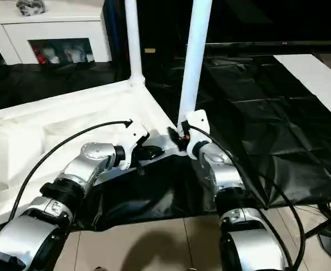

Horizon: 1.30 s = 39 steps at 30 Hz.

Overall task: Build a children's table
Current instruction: Rotate leg to tighten

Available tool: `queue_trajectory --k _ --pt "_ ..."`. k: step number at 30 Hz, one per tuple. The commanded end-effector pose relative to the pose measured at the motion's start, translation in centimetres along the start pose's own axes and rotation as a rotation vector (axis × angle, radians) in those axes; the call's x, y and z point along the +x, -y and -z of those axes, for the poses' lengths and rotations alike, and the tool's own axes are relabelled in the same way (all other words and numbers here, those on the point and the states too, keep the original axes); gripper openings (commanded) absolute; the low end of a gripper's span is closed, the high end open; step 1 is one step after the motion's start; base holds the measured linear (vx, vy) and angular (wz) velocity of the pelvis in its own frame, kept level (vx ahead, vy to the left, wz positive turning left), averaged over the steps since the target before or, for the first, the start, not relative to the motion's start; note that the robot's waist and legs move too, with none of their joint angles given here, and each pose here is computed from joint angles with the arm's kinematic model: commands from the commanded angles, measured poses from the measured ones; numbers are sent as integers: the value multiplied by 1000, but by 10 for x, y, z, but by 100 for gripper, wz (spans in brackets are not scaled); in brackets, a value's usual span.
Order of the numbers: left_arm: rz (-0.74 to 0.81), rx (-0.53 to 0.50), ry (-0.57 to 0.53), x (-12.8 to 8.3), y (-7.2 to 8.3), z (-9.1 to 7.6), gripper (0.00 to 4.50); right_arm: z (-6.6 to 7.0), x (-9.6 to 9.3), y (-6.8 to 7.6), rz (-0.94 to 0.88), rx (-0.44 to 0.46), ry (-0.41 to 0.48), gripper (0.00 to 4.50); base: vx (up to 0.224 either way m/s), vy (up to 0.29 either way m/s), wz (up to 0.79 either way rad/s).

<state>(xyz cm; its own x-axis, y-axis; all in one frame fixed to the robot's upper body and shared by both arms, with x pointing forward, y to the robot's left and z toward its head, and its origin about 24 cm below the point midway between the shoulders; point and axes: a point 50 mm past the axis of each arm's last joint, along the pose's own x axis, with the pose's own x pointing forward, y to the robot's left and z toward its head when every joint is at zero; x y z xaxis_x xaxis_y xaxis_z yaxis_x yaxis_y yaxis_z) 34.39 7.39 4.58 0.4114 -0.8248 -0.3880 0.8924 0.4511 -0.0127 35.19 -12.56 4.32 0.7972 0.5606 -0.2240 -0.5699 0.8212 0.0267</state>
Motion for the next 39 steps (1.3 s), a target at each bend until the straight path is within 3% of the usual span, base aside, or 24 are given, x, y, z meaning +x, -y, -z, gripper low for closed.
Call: queue_trajectory --k 1,9,16,19,27,34,36,37,39 --pt "83 71 83 10 11 -21 0 18 8 -40 -278 -19 -75 316 0 0 0" --pt "212 105 68 -7 10 -13 0 20 -25 -26 -540 -150 -89 316 0 0 0" --pt "312 122 59 -21 10 -9 0 18 -42 -23 -705 -170 -116 269 0 0 0" --pt "345 123 43 -28 8 -6 0 21 -53 -27 -825 -160 -158 254 0 0 0" --pt "393 114 10 -37 6 -2 0 25 -63 -33 -935 -145 -206 201 0 0 0" --pt "300 100 14 -30 3 -3 0 28 -62 -38 -921 -124 -213 197 0 0 0" --pt "208 92 18 -23 -1 -7 0 30 -51 -40 -810 -110 -201 197 0 0 0" --pt "116 72 25 -14 -4 -11 0 35 -36 -38 -629 -104 -208 197 0 0 0" --pt "52 54 30 -7 -6 -15 0 40 -24 -35 -463 -84 -222 196 0 0 0"
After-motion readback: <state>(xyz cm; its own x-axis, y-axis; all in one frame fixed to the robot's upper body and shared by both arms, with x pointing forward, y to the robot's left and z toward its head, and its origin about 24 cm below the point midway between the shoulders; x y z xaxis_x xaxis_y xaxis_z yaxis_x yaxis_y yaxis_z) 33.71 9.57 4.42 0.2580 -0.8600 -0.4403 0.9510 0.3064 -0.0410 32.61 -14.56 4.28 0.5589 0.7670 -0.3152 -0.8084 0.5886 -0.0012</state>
